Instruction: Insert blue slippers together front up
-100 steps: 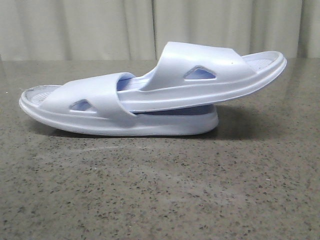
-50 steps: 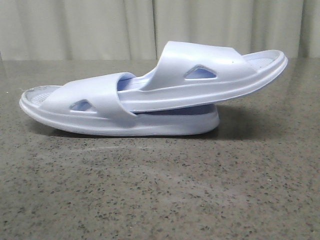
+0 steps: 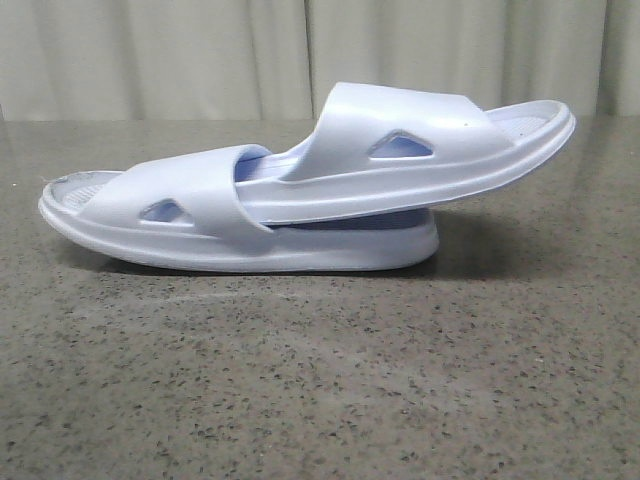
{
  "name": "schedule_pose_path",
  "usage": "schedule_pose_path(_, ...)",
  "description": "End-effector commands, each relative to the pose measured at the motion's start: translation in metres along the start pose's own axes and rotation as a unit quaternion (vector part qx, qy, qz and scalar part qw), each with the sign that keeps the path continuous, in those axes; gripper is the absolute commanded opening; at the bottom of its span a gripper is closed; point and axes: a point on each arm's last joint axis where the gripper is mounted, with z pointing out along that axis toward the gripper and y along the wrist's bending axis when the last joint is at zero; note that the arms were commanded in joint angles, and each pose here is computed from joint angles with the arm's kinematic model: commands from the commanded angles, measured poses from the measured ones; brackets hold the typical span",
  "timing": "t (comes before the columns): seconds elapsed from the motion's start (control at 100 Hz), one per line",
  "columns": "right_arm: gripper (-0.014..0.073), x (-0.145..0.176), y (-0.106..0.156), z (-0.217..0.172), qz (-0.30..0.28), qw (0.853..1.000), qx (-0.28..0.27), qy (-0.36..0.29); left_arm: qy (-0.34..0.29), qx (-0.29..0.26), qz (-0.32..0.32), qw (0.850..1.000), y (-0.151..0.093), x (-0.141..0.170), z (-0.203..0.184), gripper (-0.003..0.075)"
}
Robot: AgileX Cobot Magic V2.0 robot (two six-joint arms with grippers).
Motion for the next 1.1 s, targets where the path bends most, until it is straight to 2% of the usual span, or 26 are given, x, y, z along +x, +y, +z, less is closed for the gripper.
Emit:
schedule_pose_path(0.0,-0.0107,-0.015,0.0,-0.004,-0.008,0.999,-0.001,-0.05,-0.017,-0.008,-0.012,1.0,0.001,-0.009,0.0,0.0016)
schedule_pose_path(0.55,-0.0107,-0.015,0.0,-0.004,-0.008,0.999,-0.001,-0.05,-0.008,-0.01,0.001,1.0,0.002,-0.005,0.001,0.0016)
schedule_pose_path(0.64,-0.0107,-0.015,0.0,-0.004,-0.008,0.999,-0.001,-0.05,0.001,-0.036,0.089,0.995,0.006,-0.004,-0.001,0.0016)
schedule_pose_path(0.67,-0.0107,-0.015,0.0,-0.004,-0.008,0.999,-0.001,-0.05,0.004,-0.042,0.099,0.994,0.007,-0.004,-0.001,0.0016)
schedule_pose_path(0.79,-0.0107,-0.015,0.0,-0.004,-0.008,0.999,-0.001,-0.05,0.002,-0.075,0.075,0.994,0.014,0.0,-0.003,0.0016)
schedule_pose_path(0.92,-0.0107,-0.015,0.0,-0.004,-0.008,0.999,-0.001,-0.05,-0.022,-0.107,0.088,0.99,0.021,0.011,-0.007,0.0016)
schedule_pose_path(1.09,-0.0107,-0.015,0.0,-0.004,-0.008,0.999,-0.001,-0.05,-0.043,-0.117,0.099,0.987,0.025,0.032,-0.011,0.0016)
